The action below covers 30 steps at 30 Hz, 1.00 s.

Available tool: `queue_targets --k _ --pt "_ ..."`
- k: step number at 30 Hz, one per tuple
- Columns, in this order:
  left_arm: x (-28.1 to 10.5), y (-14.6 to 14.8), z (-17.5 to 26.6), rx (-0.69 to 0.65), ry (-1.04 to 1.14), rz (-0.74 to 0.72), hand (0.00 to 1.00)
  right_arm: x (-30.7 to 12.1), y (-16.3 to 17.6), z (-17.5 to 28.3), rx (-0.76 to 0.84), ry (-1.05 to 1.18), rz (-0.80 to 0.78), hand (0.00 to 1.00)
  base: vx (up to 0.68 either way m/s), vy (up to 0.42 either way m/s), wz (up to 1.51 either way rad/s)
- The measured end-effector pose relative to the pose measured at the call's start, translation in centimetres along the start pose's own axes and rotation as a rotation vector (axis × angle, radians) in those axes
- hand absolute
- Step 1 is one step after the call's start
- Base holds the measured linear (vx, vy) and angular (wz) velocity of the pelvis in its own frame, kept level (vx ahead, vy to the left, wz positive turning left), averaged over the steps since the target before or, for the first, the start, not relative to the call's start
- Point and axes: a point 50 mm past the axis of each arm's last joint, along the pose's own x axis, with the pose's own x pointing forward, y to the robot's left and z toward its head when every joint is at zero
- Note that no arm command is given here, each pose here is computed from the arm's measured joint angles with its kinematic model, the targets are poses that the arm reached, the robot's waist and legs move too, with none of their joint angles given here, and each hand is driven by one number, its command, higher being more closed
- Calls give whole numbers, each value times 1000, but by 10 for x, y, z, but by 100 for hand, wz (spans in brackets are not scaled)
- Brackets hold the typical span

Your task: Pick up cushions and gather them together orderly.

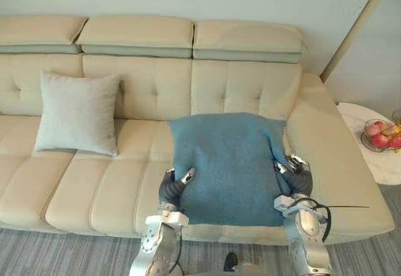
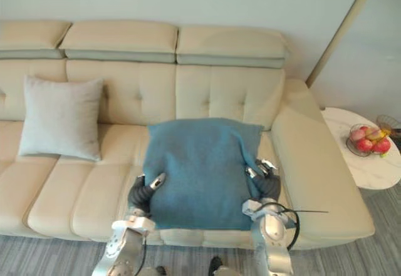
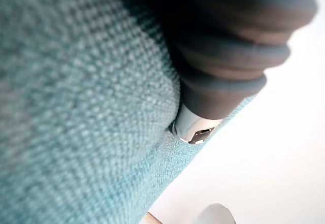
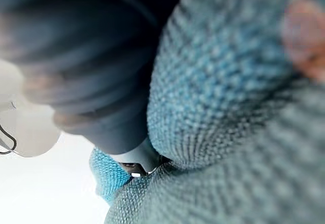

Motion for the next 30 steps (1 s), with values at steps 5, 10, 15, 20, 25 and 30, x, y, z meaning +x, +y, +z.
queue_targets --k 5,10,15,20,25,30 --pt "1 -3 2 -9 -18 -8 100 -1 5 21 19 -88 18 100 28 -11 -21" --pt "5 -8 9 -7 -52 -34 100 0 5 23 25 -103 10 100 52 82 -30" --pt "5 -7 10 5 -54 -37 100 -1 6 21 32 -96 2 100 28 123 -27" --pt "5 -5 9 25 -44 -38 100 3 2 2 16 -21 -15 100 12 60 -5" --pt "10 -3 16 54 -68 -21 100 14 11 6 -21 -44 17 100 -8 1 3" --pt "39 -20 46 73 -213 -61 100 43 34 38 -19 -187 49 100 -110 -6 4"
